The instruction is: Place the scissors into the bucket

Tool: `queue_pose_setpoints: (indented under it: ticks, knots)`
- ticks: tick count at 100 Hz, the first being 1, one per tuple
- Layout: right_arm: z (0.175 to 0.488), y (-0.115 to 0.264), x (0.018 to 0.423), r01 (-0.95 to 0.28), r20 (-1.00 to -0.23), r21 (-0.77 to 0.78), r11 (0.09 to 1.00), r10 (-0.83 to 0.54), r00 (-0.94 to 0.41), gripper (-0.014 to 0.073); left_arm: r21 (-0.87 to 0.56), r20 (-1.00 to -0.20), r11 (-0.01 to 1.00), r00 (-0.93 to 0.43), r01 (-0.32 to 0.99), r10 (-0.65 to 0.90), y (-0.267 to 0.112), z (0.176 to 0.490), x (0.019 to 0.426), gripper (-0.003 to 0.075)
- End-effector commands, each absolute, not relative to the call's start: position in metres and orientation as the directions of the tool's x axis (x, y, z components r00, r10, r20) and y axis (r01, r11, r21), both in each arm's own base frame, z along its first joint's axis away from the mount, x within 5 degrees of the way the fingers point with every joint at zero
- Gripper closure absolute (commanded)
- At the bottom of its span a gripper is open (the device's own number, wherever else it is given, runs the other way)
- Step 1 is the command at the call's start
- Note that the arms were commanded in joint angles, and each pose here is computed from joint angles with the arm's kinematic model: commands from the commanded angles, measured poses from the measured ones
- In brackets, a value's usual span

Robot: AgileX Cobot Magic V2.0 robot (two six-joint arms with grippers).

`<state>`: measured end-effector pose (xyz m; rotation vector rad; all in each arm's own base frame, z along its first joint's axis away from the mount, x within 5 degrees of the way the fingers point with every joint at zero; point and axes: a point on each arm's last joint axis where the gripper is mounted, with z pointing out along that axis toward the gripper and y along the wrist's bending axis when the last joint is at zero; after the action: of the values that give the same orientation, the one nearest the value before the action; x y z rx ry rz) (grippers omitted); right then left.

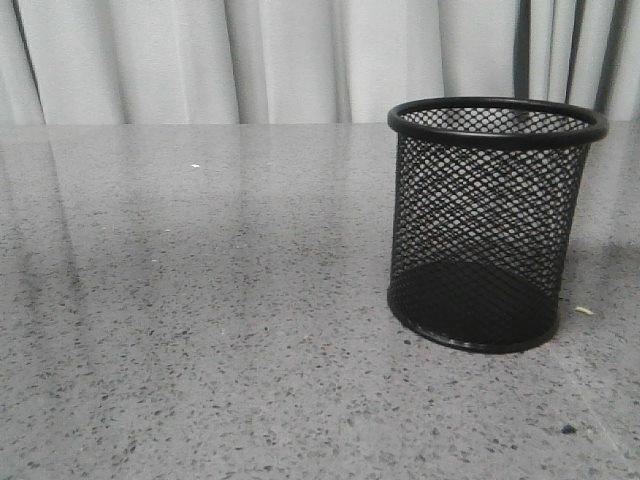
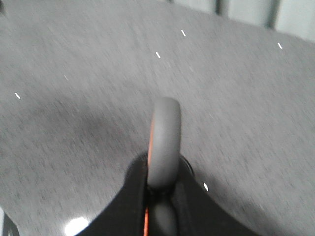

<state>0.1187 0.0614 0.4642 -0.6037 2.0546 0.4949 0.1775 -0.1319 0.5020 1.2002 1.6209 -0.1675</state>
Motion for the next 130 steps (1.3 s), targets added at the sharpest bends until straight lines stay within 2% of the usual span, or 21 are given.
queue_pose_setpoints:
  ticks: [1,9,24,53,80,130]
  knots:
    - [0.477,0.059,0.119,-0.581,-0.838,0.088,0.809,-0.255,-0.482,0.0645,0.441,-0.847,0.589,0.097,0.678,0.522,-0.112,0.526,0.169,0.0302]
    - [0.476,0.06,0.124,-0.584,-0.801,0.111,0.804,-0.276,-0.531,0.0645,0.443,-0.851,0.618,0.087,0.649,0.519,-0.103,0.529,0.168,0.0314]
    - [0.474,0.061,0.131,-0.572,-0.788,0.126,0.81,-0.268,-0.554,0.0645,0.446,-0.851,0.642,0.072,0.624,0.521,-0.094,0.531,0.166,0.0314]
    - [0.47,0.062,0.132,-0.571,-0.779,0.13,0.811,-0.273,-0.565,0.0645,0.441,-0.841,0.629,0.05,0.64,0.538,-0.093,0.528,0.164,0.0314]
    - [0.441,0.07,0.137,-0.596,-0.704,0.129,0.793,-0.35,-0.618,0.0645,0.441,-0.841,0.629,0.05,0.64,0.538,-0.093,0.528,0.164,0.0314]
    - [0.433,0.074,0.152,-0.587,-0.666,0.134,0.798,-0.366,-0.65,0.0645,0.441,-0.841,0.629,0.05,0.64,0.538,-0.093,0.528,0.164,0.0314]
